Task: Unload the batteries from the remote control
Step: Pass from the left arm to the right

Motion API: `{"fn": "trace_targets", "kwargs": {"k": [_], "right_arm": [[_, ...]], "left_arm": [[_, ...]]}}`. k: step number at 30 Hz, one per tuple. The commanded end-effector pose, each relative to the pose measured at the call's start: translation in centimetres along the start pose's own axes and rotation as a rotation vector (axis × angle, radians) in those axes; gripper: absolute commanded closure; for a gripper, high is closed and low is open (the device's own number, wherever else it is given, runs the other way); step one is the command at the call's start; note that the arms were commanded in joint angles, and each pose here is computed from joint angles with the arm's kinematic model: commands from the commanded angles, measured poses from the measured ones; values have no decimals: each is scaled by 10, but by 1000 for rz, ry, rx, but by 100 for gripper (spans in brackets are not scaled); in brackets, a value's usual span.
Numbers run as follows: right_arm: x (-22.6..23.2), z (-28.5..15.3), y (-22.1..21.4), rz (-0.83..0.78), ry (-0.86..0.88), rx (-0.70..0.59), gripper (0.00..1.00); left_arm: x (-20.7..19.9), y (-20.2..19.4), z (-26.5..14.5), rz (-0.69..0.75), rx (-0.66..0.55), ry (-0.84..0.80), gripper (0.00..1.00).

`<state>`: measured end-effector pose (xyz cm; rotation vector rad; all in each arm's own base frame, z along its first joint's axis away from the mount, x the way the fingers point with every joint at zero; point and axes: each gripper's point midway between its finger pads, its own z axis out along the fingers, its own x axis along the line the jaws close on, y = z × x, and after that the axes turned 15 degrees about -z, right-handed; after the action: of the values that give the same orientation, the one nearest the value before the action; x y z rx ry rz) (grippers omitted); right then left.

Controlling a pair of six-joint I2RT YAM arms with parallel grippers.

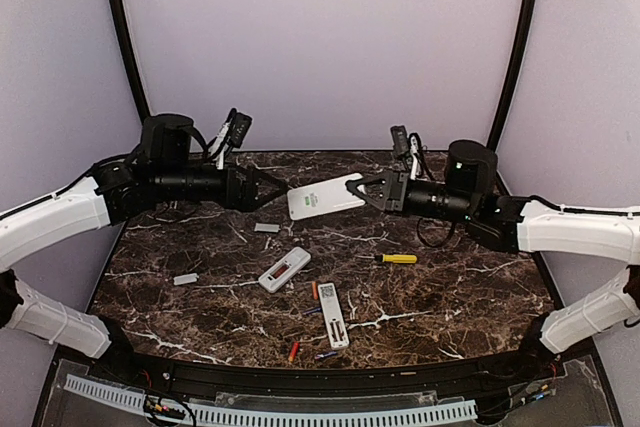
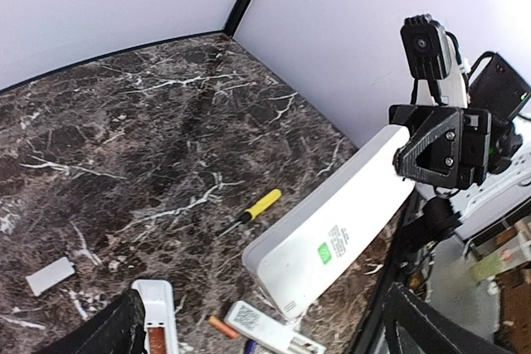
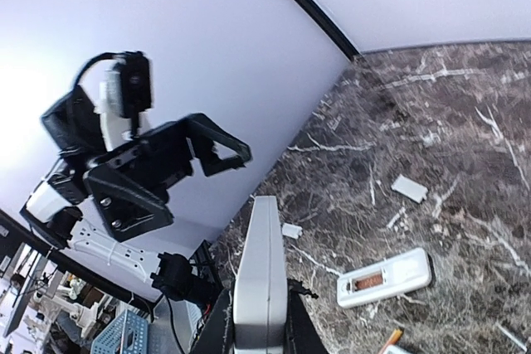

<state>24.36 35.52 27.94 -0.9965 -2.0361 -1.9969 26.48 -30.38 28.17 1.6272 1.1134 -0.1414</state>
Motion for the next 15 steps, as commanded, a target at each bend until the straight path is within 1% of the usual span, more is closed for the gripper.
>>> {"fn": "trace_targets", "kwargs": {"k": [1,5,7,8,9,13,15], "right_arm": [[39,-17,40,-170,131,-161,100],[62,-18,49,-214,231,-182,100],[73,-18,53,-236,276,-195,100],[79,-18,53,-247,303,-200,100],[86,-18,54,-260,333,-206,100],[102,-15,57,-281,391,-208,100],[103,-15,57,-273,398,-218,100]], "left_arm": [[-20,-11,-3,-230,61,-186,1],[-49,-4,-11,-231,55,-366,1],[-66,2,-16,-205,50,-467,1],[-71,-3,-17,-207,83,-508,1],[-80,-1,-21,-196,89,-563,1],[-91,-4,-28,-182,109,-656,3],[-92,-6,-29,-180,119,-666,8]]}}
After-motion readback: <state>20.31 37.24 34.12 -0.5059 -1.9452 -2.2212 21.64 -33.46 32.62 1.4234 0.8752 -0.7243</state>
